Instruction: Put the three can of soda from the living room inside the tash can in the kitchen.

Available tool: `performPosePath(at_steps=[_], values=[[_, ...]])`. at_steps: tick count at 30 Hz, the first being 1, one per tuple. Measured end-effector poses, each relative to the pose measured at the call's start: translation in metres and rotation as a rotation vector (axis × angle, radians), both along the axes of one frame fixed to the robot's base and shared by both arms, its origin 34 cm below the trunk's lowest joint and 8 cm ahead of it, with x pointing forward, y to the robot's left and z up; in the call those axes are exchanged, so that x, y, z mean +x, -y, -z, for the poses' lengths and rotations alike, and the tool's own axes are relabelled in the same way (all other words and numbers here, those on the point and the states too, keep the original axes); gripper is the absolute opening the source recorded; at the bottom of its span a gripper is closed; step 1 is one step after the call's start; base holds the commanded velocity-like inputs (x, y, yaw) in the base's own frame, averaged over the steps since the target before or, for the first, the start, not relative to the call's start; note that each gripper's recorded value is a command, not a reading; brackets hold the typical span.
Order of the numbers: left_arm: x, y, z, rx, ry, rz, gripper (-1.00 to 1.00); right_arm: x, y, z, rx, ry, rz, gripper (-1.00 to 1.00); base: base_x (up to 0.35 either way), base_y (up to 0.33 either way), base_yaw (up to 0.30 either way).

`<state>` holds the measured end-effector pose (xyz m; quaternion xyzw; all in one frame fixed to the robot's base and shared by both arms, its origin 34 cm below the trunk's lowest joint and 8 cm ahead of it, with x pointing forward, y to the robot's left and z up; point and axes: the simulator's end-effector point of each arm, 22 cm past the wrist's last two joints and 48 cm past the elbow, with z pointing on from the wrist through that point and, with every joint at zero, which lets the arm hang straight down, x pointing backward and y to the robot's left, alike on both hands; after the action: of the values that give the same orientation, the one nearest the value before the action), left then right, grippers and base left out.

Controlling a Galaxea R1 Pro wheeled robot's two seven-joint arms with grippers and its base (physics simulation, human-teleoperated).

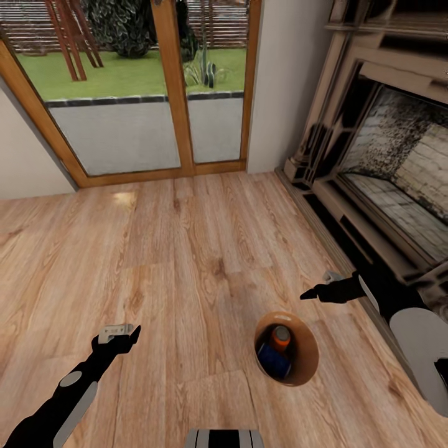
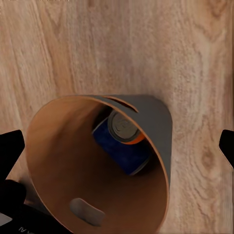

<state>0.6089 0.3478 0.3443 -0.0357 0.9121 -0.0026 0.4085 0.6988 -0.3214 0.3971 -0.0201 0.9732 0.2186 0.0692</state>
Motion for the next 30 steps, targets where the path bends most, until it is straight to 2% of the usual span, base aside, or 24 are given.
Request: performPosePath(at_steps=[8, 15, 30], values=[[-0.001, 0.010, -0.012, -0.004, -0.016, 0.025, 1.00, -0.003, -0.003, -0.015, -0.016, 0.033, -0.032, 1.00, 0.000, 0.000, 0.000], [-0.012, 0.005, -0.012, 0.008, -0.042, 0.020, 1.00, -0.004, -0.004, -0.030, -0.023, 0.046, -0.046, 1.00, 0.000, 0.000, 0.000], [-0.009, 0.007, -0.041, 0.004, -0.044, 0.018, 1.00, -0.010, -0.010, -0.066, -0.047, 0.109, -0.102, 1.00, 0.000, 0.000, 0.000]])
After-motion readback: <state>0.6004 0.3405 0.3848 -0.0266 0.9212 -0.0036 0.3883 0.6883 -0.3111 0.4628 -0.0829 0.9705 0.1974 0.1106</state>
